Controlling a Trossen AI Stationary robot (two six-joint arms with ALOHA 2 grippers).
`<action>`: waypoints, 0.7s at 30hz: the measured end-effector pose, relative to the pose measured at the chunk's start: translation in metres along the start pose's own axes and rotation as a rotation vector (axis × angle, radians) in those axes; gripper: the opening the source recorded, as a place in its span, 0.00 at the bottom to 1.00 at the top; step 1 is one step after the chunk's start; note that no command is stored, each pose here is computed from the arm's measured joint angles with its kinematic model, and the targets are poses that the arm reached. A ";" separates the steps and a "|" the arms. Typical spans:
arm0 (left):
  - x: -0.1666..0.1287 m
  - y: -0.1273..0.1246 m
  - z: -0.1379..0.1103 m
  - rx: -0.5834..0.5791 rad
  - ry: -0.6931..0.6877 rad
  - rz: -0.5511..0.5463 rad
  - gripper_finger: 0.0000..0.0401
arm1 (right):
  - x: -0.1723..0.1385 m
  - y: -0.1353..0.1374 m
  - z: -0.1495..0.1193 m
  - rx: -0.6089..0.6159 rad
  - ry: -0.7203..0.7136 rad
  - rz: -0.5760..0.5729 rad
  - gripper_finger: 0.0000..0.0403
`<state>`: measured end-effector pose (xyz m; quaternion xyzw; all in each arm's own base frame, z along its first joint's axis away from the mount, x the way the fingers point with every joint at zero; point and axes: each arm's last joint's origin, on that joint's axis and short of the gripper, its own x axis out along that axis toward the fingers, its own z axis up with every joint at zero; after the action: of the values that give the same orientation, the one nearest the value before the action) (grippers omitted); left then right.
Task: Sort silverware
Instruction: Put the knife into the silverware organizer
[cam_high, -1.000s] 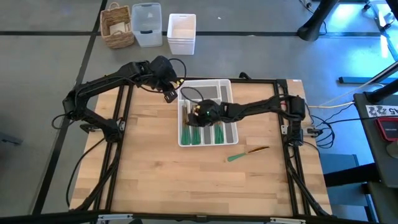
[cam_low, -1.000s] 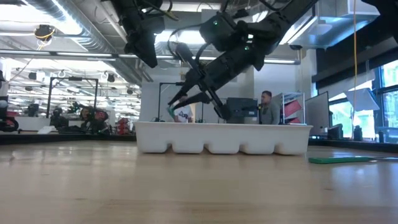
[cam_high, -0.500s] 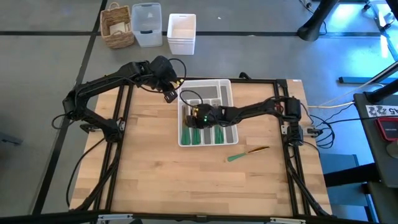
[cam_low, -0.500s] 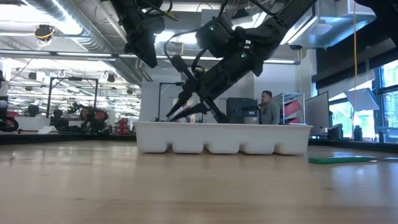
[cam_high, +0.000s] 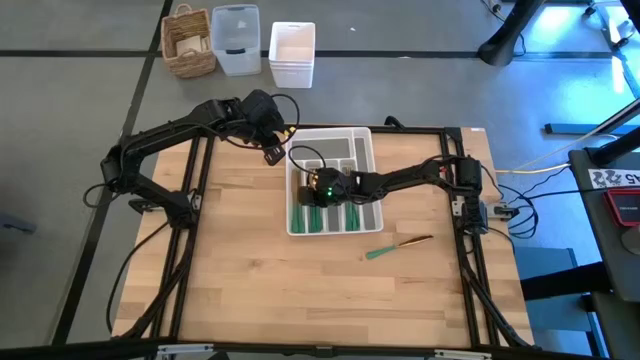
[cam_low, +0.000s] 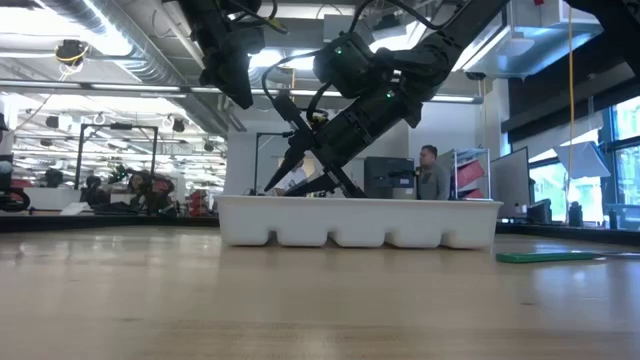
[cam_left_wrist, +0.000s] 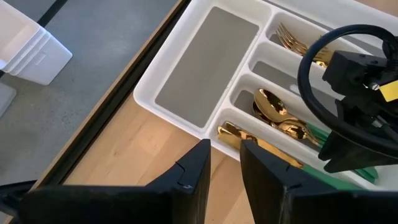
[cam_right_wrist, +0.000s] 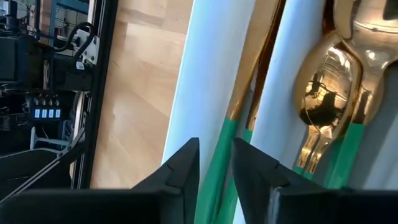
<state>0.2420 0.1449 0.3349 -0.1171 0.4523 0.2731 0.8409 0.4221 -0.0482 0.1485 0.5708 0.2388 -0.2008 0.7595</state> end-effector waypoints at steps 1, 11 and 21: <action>0.000 0.000 0.000 0.000 0.000 0.000 0.20 | 0.000 0.000 0.000 0.000 0.002 0.001 0.24; 0.000 -0.001 0.000 -0.048 0.003 -0.033 0.20 | -0.040 0.028 0.020 -0.135 -0.016 0.087 0.25; -0.003 -0.031 -0.002 -0.020 0.011 -0.186 0.20 | -0.169 0.069 0.050 -0.342 -0.217 0.100 0.25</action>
<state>0.2574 0.1172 0.3346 -0.1683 0.4414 0.1978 0.8589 0.3325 -0.0719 0.3139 0.4199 0.1575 -0.1800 0.8755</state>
